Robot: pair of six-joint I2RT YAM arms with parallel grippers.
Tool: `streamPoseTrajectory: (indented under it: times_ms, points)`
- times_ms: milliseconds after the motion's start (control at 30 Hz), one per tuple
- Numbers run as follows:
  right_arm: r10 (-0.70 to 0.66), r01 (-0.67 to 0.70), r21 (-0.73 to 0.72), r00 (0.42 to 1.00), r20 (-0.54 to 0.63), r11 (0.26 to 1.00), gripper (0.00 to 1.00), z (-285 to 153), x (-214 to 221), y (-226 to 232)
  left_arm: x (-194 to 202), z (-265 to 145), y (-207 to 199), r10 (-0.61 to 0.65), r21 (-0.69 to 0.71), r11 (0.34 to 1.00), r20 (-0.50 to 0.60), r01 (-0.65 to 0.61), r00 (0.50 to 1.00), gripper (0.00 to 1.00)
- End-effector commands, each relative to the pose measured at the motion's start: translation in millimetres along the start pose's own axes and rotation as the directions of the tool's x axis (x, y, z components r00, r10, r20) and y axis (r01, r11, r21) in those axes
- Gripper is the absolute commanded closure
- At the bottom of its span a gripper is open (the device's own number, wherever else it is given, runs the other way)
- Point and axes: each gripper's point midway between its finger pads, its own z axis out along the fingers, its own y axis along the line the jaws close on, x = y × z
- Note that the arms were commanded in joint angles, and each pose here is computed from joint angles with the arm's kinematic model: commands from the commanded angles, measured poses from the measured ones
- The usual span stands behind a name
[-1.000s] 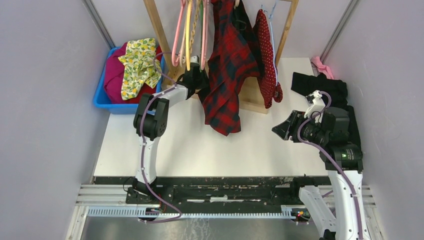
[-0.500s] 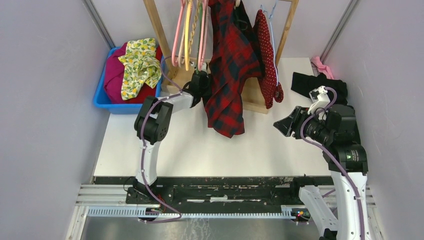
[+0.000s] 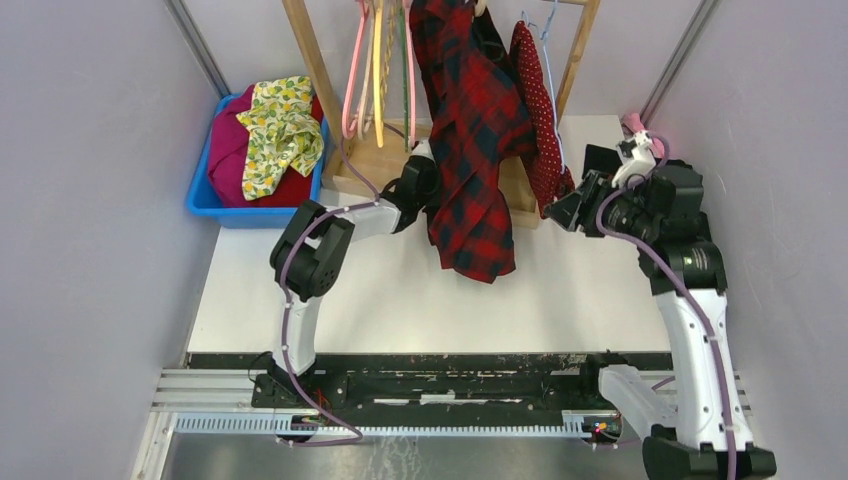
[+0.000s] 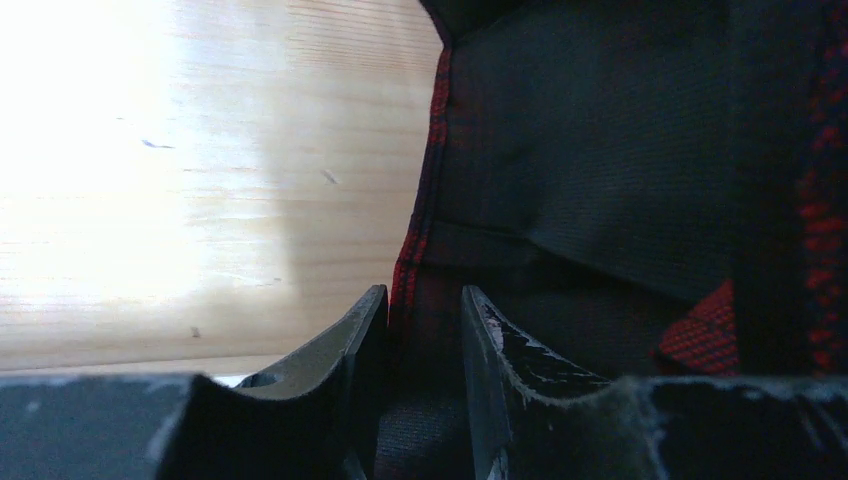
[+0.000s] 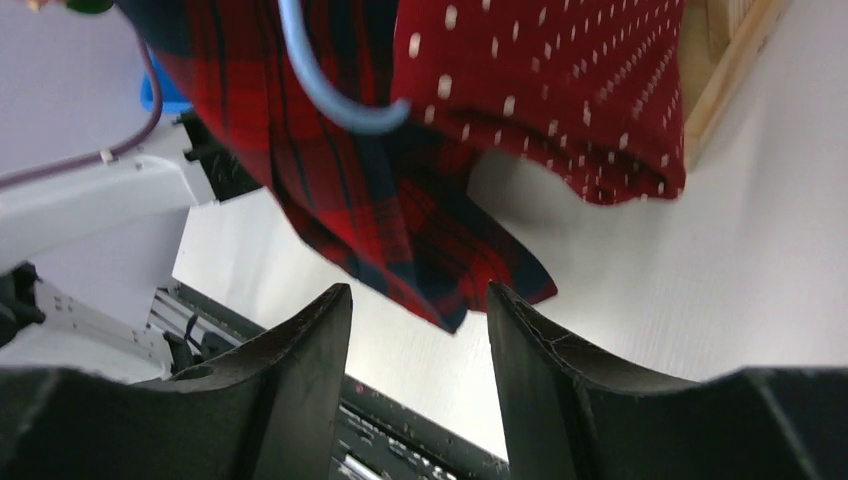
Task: Place the skirt on the hanger
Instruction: Move the clothesline to the center of the board.
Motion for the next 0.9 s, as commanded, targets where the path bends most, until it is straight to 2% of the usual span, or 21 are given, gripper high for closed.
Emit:
streamPoseTrajectory:
  times_ms: [0, 200, 433, 567, 700, 867]
  points:
    - [-0.051, 0.057, -0.054, 0.992, 0.113, 0.997, 0.43, 10.0, -50.5, 16.4, 78.9, -22.1, -22.2, 0.019, 0.029, 1.000, -0.236, -0.013, 0.972, 0.60]
    - [-0.039, 0.051, -0.084, 0.989, 0.141, 0.995, 0.43, 22.9, -75.6, 22.0, 87.4, -21.9, -48.0, 0.036, 0.073, 0.997, -0.244, -0.019, 0.969, 0.61]
    - [-0.036, 0.044, -0.064, 0.991, 0.128, 0.997, 0.42, 29.5, -76.1, 15.3, 99.4, -20.3, -69.5, 0.056, 0.121, 0.992, -0.257, -0.025, 0.965, 0.61]
    - [-0.037, 0.032, 0.050, 0.994, 0.104, 0.998, 0.43, 29.7, -60.2, -10.4, 95.8, -21.3, -72.4, 0.051, 0.123, 0.992, -0.249, -0.021, 0.967, 0.61]
    - [-0.041, 0.024, 0.202, 0.996, 0.083, 0.979, 0.43, 15.6, -31.7, -40.9, 78.4, -34.6, -45.9, 0.052, 0.038, 0.998, -0.234, -0.045, 0.971, 0.53]
    - [0.020, -0.025, 0.256, 1.000, 0.023, 0.966, 0.43, 23.9, 16.8, -70.9, 46.0, -59.9, -27.2, 0.049, 0.010, 0.999, -0.208, -0.048, 0.977, 0.50]
